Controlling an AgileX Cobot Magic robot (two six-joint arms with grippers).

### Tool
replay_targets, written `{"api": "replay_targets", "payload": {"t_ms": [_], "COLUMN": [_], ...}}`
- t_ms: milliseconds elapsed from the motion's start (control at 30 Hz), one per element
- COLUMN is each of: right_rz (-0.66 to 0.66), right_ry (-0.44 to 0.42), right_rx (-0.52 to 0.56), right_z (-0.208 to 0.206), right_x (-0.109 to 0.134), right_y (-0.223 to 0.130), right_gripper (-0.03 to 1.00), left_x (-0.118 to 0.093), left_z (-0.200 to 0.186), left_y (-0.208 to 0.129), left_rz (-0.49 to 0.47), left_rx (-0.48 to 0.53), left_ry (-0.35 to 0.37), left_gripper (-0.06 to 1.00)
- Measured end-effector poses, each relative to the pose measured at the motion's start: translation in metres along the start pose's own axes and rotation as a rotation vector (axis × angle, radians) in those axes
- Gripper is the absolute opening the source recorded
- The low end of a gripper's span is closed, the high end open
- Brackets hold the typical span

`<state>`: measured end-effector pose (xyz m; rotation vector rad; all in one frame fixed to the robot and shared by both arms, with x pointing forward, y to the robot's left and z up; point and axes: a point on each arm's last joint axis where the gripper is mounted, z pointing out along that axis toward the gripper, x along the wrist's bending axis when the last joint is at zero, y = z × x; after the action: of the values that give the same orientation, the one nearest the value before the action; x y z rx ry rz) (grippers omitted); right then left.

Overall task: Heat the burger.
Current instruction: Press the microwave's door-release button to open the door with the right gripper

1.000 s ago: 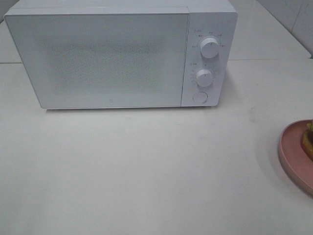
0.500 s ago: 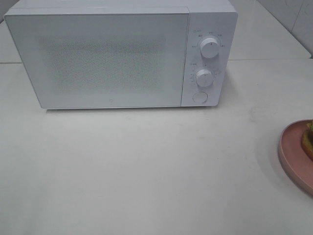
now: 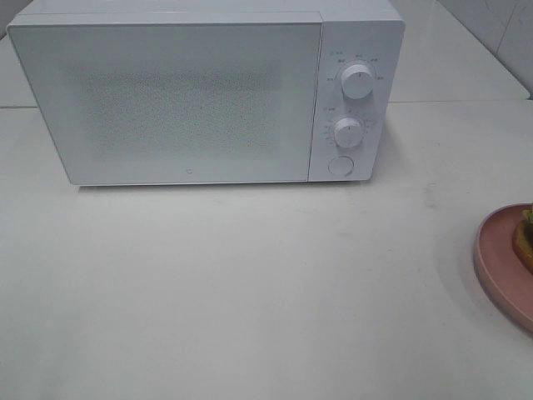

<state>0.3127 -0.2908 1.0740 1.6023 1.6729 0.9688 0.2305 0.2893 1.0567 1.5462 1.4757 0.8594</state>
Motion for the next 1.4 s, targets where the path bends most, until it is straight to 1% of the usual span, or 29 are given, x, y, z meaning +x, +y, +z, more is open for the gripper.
{"api": "replay_targets", "payload": {"t_ms": [67,133,233,300,567,1233,1400], "right_rz": [0.000,0.001,0.002,0.001,0.002,0.004,-0.033], "right_ry": [0.000,-0.001,-0.001,-0.003,-0.007,-0.013,0.025], "right_rx": [0.002,0.018,0.025,0.051,0.096,0.166,0.171], "right_z": [0.002,0.015,0.018,0.031,0.057,0.125,0.138], "right_x": [0.000,0.000,0.000,0.000,0.000,0.000,0.010], "right_y": [0.001,0.007,0.009,0.012,0.018,0.022,0.020], "right_gripper": [0.75,0.75,0.75,0.75,0.75,0.75,0.75], "left_x": [0.000,0.000,0.000,0.000,0.000,0.000,0.000], "left_z": [0.000,0.000,0.000,0.000,0.000,0.000,0.000], "left_y": [0.000,0.000,0.000,0.000,0.000,0.000,0.000], "left_rz": [0.000,0.000,0.000,0.000,0.000,0.000,0.000], "left_rx": [0.000,0.000,0.000,0.001,0.002,0.002,0.002], "left_ry": [0.000,0.000,0.000,0.000,0.000,0.000,0.000], "left_gripper": [0.99,0.99,0.99,0.99,0.99,0.99,0.99]}}
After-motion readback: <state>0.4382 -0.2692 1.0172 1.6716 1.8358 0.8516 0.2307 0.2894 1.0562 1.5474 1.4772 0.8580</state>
